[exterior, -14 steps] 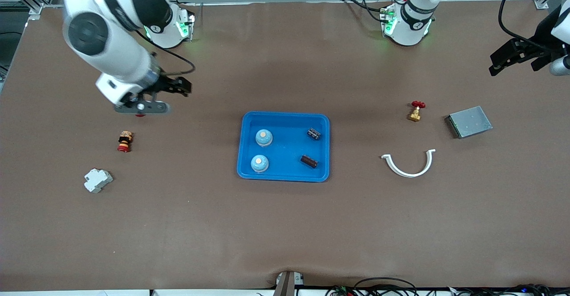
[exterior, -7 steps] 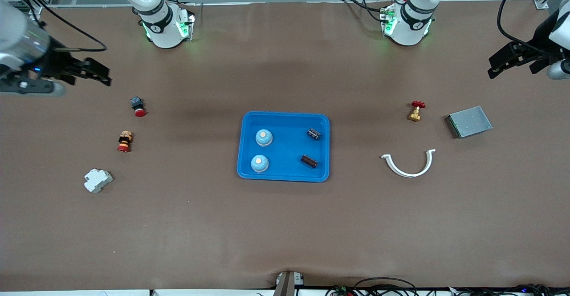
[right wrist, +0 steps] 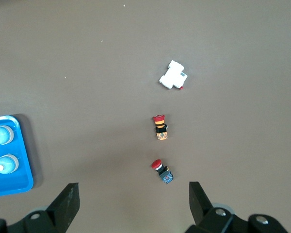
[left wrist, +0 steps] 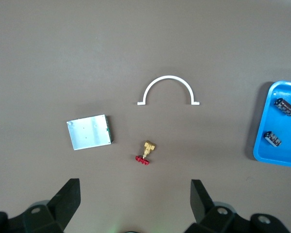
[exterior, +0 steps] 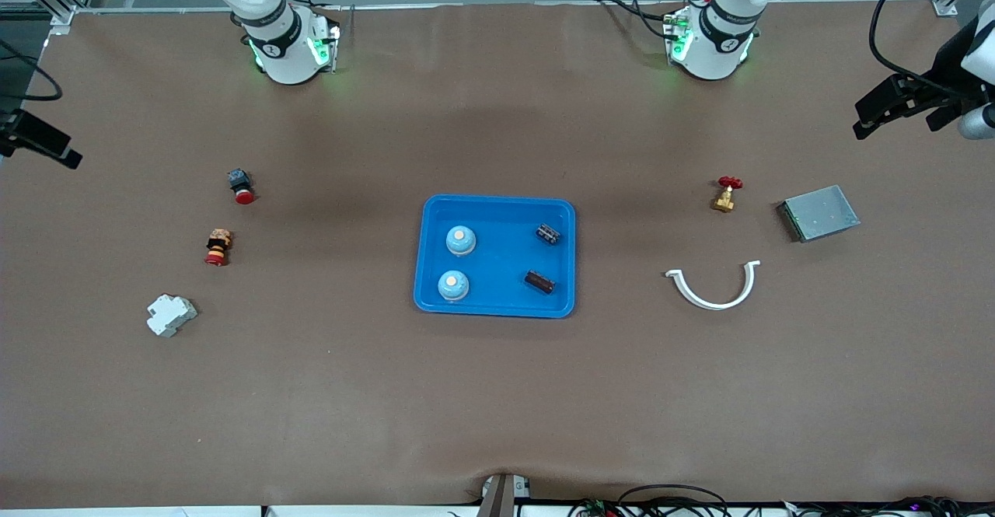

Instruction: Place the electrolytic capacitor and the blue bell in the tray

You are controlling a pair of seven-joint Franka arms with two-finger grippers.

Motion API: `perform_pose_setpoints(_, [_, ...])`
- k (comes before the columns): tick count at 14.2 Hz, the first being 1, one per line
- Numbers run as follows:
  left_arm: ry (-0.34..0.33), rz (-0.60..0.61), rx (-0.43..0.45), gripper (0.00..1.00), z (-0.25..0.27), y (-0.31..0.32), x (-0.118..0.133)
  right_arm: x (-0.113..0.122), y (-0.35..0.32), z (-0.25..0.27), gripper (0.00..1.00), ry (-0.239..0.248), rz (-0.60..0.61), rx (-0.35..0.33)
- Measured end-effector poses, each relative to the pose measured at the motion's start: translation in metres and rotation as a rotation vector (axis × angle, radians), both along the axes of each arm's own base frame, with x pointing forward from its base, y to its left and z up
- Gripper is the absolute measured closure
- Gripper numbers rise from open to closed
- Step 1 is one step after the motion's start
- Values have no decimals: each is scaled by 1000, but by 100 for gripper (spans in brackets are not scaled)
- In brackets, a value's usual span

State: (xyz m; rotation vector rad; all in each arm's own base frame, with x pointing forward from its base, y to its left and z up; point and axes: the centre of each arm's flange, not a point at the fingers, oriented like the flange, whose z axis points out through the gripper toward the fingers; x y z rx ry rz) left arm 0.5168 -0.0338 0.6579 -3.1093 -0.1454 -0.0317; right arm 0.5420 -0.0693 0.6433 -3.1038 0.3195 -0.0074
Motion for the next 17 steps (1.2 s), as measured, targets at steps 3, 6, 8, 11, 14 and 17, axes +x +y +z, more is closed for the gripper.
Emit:
perform_pose_setpoints(3, [-6, 0, 0, 0, 0, 0, 1, 8, 8, -7, 0, 3, 33, 2])
perform_pose_setpoints(6, [-5, -1, 0, 0, 0, -1, 1, 10, 12, -12, 0, 10, 41, 3])
perform_pose_setpoints(8, [-3, -2, 0, 0, -1, -1, 1, 10, 13, -11, 0, 2, 47, 2])
perform_pose_setpoints(11, [-3, -5, 0, 0, -1, -3, 1, 11, 13, -8, 0, -14, 116, -1])
perform_pose_setpoints(14, [-2, -6, 0, 0, -1, -3, 1, 10, 10, -7, 0, -17, 141, -2])
perform_pose_setpoints(17, [4, -8, 0, 0, 0, -4, 0, 10, 10, -7, 0, -14, 142, -1])
